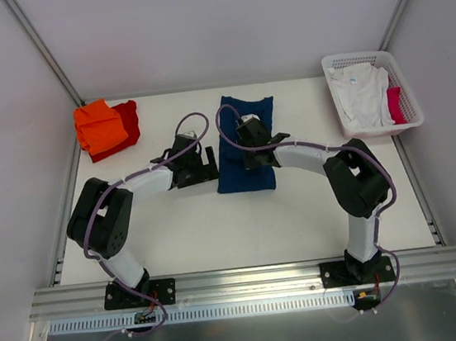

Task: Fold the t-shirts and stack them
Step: Fold the folded rectangular tshirt in 1/3 of the way

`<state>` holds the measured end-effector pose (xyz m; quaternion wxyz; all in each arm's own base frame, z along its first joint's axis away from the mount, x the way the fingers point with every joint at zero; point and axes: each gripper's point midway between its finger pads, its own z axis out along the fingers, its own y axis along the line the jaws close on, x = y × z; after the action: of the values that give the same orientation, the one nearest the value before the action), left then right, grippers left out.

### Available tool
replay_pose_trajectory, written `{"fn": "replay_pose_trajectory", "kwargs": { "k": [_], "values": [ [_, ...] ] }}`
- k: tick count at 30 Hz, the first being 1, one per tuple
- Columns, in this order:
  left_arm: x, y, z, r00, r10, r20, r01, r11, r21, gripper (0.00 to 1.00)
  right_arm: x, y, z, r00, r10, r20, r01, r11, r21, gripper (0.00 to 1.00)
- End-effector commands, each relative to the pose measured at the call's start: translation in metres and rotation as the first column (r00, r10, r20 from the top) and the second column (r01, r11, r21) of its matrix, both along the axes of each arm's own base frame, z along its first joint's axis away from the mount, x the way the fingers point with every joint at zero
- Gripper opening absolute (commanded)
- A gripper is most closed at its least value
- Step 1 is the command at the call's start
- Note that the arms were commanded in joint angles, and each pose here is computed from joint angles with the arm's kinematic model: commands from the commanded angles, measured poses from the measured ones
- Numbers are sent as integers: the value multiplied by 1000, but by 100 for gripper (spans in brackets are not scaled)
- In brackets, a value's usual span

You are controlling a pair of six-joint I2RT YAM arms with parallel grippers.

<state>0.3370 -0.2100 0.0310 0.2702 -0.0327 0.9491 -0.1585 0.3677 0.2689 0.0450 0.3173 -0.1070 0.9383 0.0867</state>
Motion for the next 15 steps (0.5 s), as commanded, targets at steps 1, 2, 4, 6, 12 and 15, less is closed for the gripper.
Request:
{"fn": "replay_pose_trajectory", "kwargs": {
  "k": [1,2,4,6,12,15],
  "values": [
    [-11,13,1,1000,23,-17,-22,999,23,99,20,13,12,999,3,51,-4,1000,27,0],
    [-13,13,1,1000,21,-18,-21,1000,24,99,23,12,11,999,1,49,-2,1000,26,0],
    [-14,13,2,1000,20,-14,-20,1000,20,99,28,13,11,999,-1,52,0,1000,29,0],
    [-15,15,3,1000,20,-11,-20,1000,21,99,33,11,7,999,-10,48,8,1000,27,0],
    [-20,18,4,1000,21,-9,-20,1000,21,99,51,3,14,997,-32,76,31,999,22,0],
    [-22,18,4,1000,19,-10,-19,1000,16,99,62,-5,19,995,-51,89,49,998,25,0]
  ]
}}
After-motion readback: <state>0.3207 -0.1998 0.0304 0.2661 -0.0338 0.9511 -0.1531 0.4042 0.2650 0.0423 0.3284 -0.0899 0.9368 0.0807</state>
